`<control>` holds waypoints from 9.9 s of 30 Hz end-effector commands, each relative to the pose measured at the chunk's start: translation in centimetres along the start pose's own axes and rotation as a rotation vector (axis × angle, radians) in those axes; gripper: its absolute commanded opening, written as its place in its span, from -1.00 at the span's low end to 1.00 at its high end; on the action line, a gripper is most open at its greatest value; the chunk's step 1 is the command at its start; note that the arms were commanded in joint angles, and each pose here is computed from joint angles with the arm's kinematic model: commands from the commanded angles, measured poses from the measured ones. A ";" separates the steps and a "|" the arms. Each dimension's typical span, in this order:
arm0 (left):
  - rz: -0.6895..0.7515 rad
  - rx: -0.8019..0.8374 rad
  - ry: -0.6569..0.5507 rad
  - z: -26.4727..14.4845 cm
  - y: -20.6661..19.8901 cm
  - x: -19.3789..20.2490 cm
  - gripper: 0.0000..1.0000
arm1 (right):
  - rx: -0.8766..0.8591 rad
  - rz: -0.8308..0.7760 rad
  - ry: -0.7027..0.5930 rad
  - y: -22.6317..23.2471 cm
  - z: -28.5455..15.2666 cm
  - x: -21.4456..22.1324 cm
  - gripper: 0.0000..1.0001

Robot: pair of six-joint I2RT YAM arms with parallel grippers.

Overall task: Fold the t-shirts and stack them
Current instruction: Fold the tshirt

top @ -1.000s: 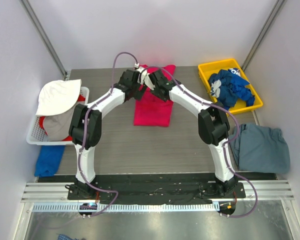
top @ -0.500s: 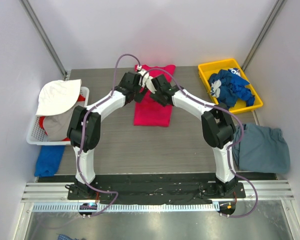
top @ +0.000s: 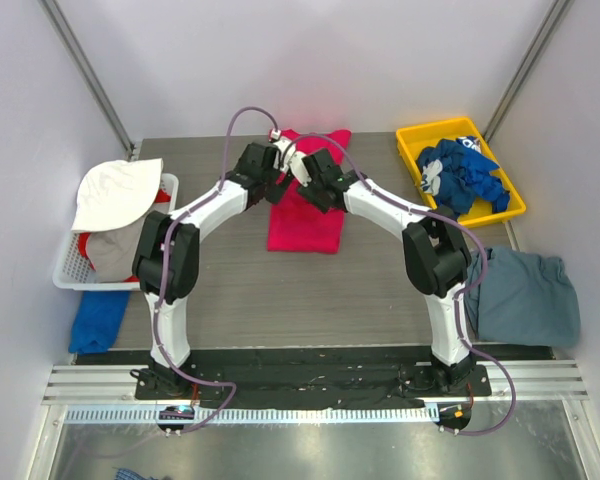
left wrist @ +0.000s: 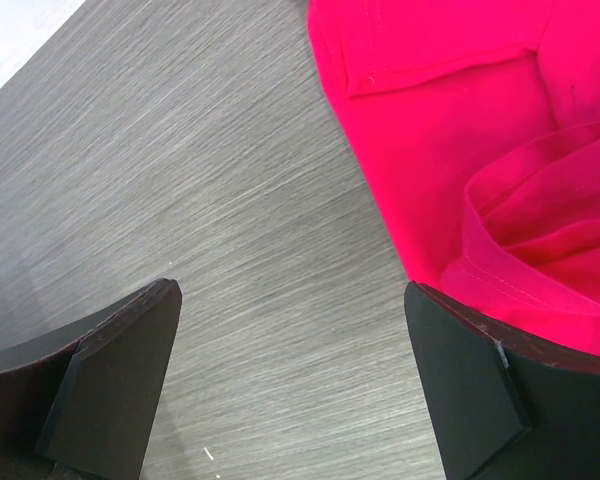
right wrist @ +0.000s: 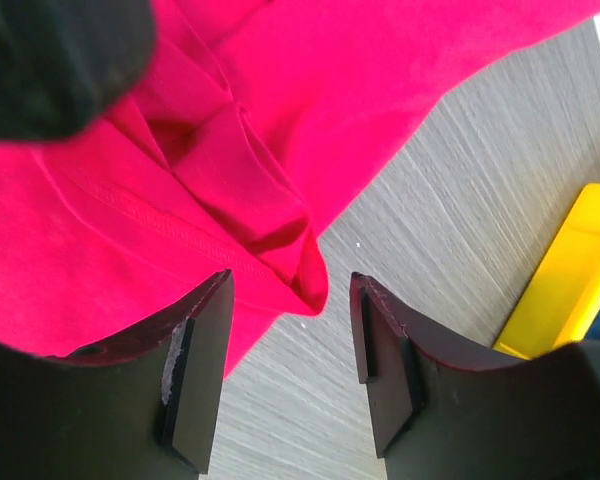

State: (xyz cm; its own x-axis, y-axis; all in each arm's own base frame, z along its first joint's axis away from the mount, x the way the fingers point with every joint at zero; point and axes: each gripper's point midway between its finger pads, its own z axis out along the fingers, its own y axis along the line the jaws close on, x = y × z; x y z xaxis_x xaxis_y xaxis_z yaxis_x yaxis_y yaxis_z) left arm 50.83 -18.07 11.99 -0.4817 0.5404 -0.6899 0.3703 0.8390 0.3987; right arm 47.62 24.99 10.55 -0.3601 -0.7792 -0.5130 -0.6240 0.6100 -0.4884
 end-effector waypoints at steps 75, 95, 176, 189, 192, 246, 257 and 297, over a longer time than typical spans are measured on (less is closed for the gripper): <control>-0.182 -0.077 -0.042 0.7 10.2 2.3 0.99 | -0.086 0.012 -0.192 4.9 -1.9 -5.2 -0.07; -0.176 -0.078 -0.038 1.1 10.2 2.9 0.99 | -0.078 -0.012 -0.162 5.6 1.1 -4.8 -0.14; -0.167 -0.049 -0.044 -2.7 9.9 3.5 0.99 | -0.111 -0.100 -0.111 10.6 -7.5 1.3 0.34; -0.159 -0.041 -0.024 -1.9 9.6 4.1 0.99 | -0.121 -0.149 -0.079 11.8 -5.4 2.7 0.36; -0.156 -0.041 -0.024 -1.8 9.6 4.1 0.99 | -0.133 -0.156 -0.063 12.2 -4.5 3.3 0.36; -0.111 -0.052 -0.001 -2.9 10.0 4.4 0.99 | -1.001 -0.293 -0.020 23.8 -24.3 7.2 -0.97; -0.111 -0.054 0.010 -3.4 10.0 4.9 0.99 | -0.760 -0.322 -0.111 19.9 -24.6 4.0 -0.98; -0.108 0.015 0.000 -3.6 8.1 6.1 0.99 | -0.393 -0.173 -0.014 7.7 -8.5 -0.3 -0.73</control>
State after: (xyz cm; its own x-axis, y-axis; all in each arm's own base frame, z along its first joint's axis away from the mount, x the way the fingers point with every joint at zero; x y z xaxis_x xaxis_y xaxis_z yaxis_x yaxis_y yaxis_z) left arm 47.64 -7.38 10.35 -0.5856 0.4545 -0.6712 0.3329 0.8898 0.3121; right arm 34.48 27.59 10.59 -0.2470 -0.8857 -0.3932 -0.9166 0.3451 -0.2016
